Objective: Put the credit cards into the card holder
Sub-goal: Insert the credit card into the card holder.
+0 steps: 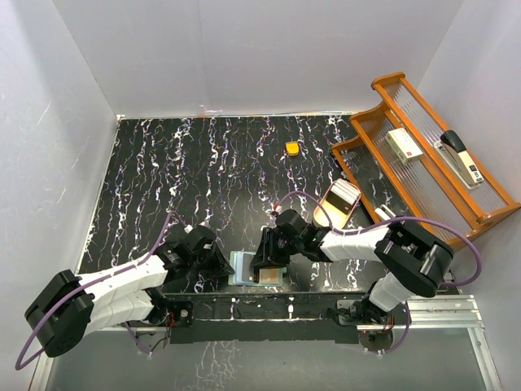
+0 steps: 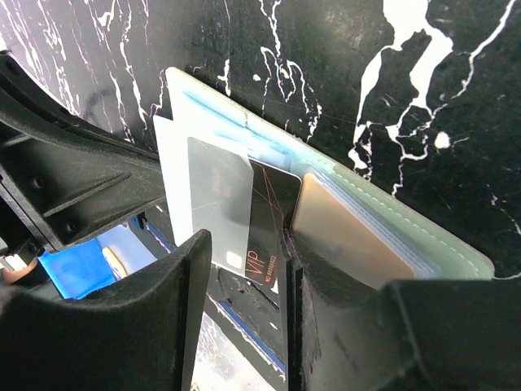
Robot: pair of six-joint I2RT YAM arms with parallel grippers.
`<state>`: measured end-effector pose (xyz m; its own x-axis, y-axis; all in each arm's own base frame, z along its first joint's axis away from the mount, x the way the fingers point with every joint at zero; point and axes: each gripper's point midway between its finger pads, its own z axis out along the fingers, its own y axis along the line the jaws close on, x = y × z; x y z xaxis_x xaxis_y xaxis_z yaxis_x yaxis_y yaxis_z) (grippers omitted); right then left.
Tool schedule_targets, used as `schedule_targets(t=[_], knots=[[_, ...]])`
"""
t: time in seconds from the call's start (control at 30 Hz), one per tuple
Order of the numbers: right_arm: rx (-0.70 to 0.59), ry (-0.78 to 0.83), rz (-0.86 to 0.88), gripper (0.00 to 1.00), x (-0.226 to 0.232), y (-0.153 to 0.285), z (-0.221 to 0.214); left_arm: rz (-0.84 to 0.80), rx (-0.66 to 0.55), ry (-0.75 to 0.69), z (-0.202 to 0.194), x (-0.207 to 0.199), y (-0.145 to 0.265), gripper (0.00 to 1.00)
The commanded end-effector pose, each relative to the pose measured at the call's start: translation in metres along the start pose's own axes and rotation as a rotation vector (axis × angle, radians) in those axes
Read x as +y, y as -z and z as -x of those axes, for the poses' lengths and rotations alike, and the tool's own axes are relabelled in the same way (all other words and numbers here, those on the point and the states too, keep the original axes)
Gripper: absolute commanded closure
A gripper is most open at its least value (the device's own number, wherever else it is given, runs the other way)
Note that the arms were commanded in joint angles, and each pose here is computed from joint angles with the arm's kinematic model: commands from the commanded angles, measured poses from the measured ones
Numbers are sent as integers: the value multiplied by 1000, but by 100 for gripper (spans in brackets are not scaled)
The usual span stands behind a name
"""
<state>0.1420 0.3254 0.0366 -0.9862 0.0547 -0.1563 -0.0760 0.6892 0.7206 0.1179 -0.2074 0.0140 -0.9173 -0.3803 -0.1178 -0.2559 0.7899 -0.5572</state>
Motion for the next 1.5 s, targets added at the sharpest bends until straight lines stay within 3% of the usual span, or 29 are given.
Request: schedule_targets(t=[0.0, 0.87, 1.1, 1.47], knots=[[-21, 25, 40, 63, 16, -4, 7, 126, 56, -1, -16, 37, -1, 96], [-43, 26, 3, 60, 13, 2, 8, 118, 52, -4, -16, 35, 1, 97], [-34, 51, 35, 74, 26, -3, 10, 110, 51, -5, -15, 33, 0, 96], [-19, 65, 52, 78, 32, -8, 8, 110, 59, -7, -15, 32, -2, 97]])
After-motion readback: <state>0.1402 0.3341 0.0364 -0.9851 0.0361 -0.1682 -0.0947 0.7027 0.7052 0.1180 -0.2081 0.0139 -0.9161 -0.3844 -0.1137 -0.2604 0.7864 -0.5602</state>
